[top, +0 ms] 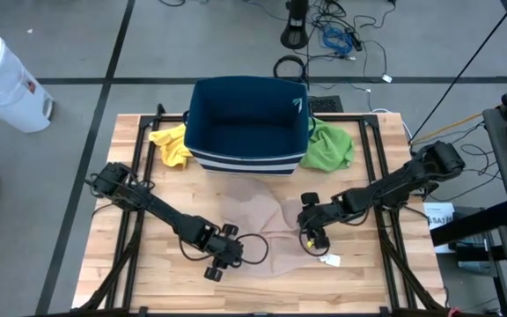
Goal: Fold towel
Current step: Fold the brown towel
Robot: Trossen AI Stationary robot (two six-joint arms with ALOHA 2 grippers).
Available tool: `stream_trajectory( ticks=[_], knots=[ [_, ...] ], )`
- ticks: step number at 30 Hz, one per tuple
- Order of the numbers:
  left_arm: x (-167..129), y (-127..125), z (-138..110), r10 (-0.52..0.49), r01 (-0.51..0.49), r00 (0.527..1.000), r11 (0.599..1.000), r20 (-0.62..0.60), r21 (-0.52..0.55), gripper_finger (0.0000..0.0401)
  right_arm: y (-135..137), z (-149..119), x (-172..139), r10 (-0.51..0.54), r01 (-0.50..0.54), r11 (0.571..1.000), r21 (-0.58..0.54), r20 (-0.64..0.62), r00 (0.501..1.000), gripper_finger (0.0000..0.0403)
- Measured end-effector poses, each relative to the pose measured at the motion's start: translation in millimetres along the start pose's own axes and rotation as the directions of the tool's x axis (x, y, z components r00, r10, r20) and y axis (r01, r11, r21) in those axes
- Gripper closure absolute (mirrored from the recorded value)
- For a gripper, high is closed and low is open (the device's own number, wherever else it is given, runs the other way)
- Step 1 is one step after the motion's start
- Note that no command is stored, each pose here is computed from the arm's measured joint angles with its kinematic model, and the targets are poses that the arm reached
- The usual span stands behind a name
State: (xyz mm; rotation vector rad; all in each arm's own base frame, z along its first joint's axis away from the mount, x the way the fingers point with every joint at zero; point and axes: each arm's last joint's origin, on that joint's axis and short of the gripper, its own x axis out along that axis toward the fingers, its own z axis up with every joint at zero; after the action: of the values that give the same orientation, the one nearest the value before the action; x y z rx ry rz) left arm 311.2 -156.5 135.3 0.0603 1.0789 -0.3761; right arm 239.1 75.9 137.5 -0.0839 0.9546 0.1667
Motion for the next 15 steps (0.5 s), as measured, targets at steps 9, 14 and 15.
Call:
stream_trajectory(
  ticks=[9,14,15],
  knots=[
    [0.0,1.3,0.4,-0.008,0.008,1.000,1.000,0.000,0.002,0.0268,-1.3,9.6,-7.4,-0.057,0.061,0.994,-0.086,0.052,0.997,0.0351],
    [-0.2,6.7,1.3,-0.006,0.006,1.000,1.000,0.002,-0.012,0.0268,-8.6,9.7,-21.8,-0.139,0.145,0.981,-0.128,0.056,0.989,0.0394],
    [-0.3,7.8,1.5,-0.005,0.005,1.000,1.000,0.003,-0.015,0.0268,-11.8,9.0,-24.3,-0.160,0.165,0.979,-0.121,0.048,0.986,0.0394]
  ],
)
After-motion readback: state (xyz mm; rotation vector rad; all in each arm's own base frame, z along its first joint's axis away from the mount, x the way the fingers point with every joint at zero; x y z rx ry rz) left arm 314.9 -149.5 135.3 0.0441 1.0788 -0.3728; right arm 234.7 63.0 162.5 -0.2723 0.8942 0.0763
